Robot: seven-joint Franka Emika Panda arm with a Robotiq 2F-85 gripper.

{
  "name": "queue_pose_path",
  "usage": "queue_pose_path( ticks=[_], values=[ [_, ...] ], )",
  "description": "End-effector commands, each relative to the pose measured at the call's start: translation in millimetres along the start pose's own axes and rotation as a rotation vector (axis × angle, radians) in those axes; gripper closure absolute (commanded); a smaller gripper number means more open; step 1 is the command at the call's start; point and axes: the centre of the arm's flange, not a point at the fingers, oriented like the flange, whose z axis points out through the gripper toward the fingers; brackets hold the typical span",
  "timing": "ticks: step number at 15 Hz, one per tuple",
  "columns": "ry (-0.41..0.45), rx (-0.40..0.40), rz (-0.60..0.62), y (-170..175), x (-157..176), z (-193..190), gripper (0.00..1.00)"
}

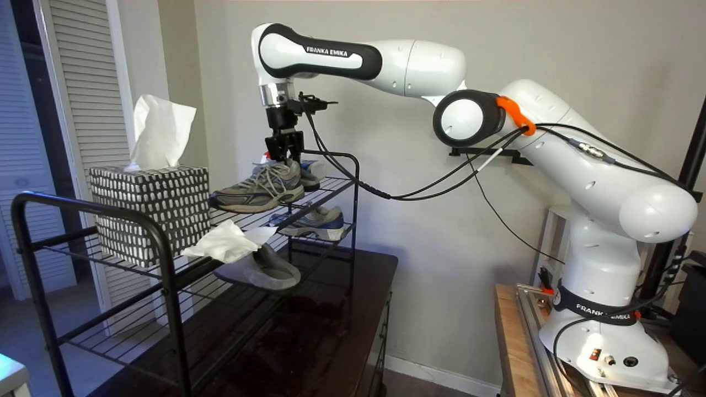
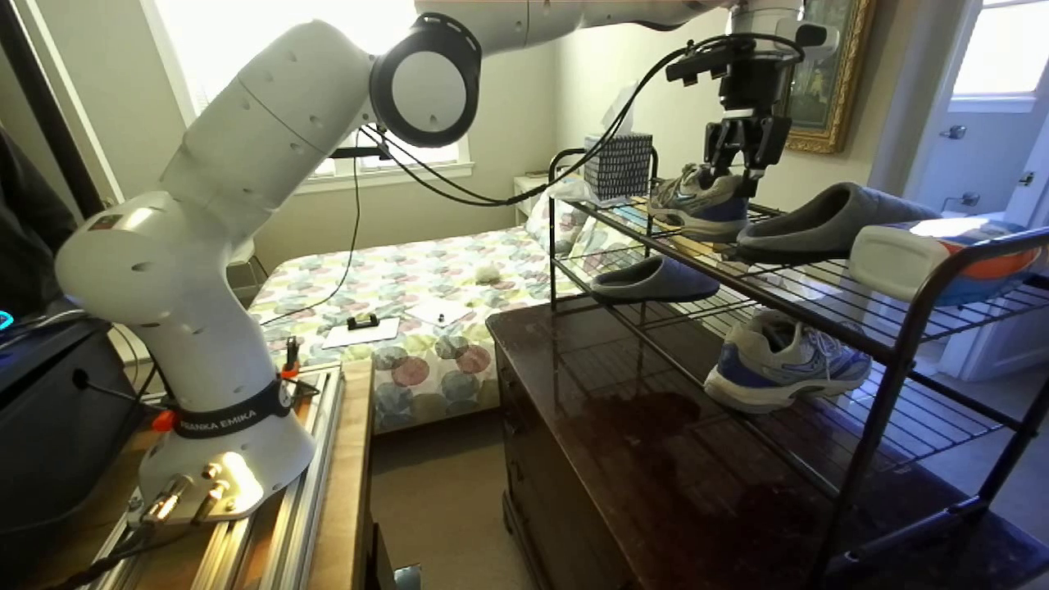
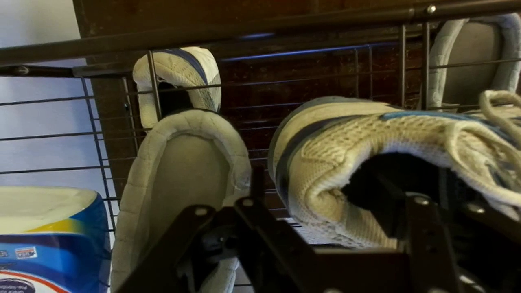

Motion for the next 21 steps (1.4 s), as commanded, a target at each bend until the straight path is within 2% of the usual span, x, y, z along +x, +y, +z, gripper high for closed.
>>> queue_pose_path(
  ticks=[1,5,6,10,16,21],
  values=[
    [0.019,0.000,0.015,1.3,-1.6,-0.8,0.65],
    [0.015,-0.007,0.025,6.0,0.4,-1.5,0.93],
    [0.013,-0.006,0.029,7.2,0.6,-1.9,0.96],
    [-0.061,-0.001,0.082,9.4,-7.1,-0.7,0.95],
    [-0.144,0.099,0.244,20.2,-54.4,-10.2,0.95],
    [-0.138,0.191,0.454,27.5,-99.2,-22.9,0.95]
  ],
)
